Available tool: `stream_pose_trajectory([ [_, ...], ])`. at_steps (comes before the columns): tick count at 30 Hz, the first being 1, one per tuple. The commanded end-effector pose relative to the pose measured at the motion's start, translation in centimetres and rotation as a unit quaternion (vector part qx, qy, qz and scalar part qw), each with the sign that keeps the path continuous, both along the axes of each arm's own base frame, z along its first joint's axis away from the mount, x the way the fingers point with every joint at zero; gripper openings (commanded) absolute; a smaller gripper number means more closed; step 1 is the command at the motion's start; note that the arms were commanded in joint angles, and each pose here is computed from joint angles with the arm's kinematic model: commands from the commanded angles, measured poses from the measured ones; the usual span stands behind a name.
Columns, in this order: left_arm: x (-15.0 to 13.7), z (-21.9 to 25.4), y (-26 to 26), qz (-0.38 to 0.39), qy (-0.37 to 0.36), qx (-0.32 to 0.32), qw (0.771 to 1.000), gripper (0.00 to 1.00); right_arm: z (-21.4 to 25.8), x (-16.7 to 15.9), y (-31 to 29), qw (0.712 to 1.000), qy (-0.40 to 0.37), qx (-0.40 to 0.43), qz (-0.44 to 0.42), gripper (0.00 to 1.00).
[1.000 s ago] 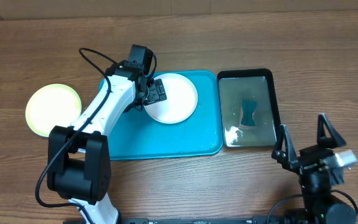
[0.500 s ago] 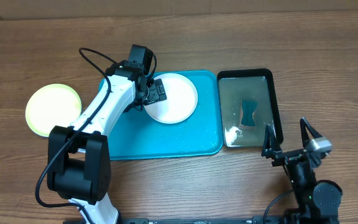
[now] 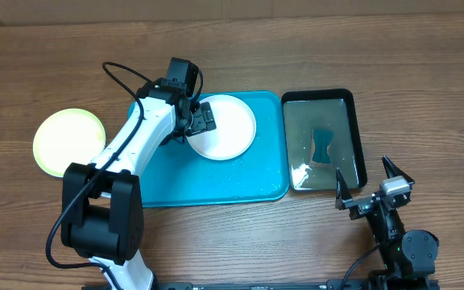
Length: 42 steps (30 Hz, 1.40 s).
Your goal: Clean dirty plates on tray and stack at the side
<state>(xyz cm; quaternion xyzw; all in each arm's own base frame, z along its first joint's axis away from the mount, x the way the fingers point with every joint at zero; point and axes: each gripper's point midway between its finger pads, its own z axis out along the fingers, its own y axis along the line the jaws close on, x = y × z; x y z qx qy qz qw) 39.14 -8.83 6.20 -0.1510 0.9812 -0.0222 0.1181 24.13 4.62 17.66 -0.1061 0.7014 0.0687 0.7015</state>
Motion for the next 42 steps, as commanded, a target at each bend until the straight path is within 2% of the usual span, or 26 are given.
stream_pose_trajectory([
  [1, -0.15, -0.43, 0.24, -0.009, 0.005, 0.009, 1.000, 1.00, -0.18, -0.03, 0.04, 1.000, -0.006, -0.014, 0.002, 1.00],
  [42, -0.13, 0.09, 0.01, -0.012, -0.002, 0.007, 1.000, 1.00, -0.18, -0.03, 0.04, 1.000, -0.006, -0.015, 0.002, 1.00],
])
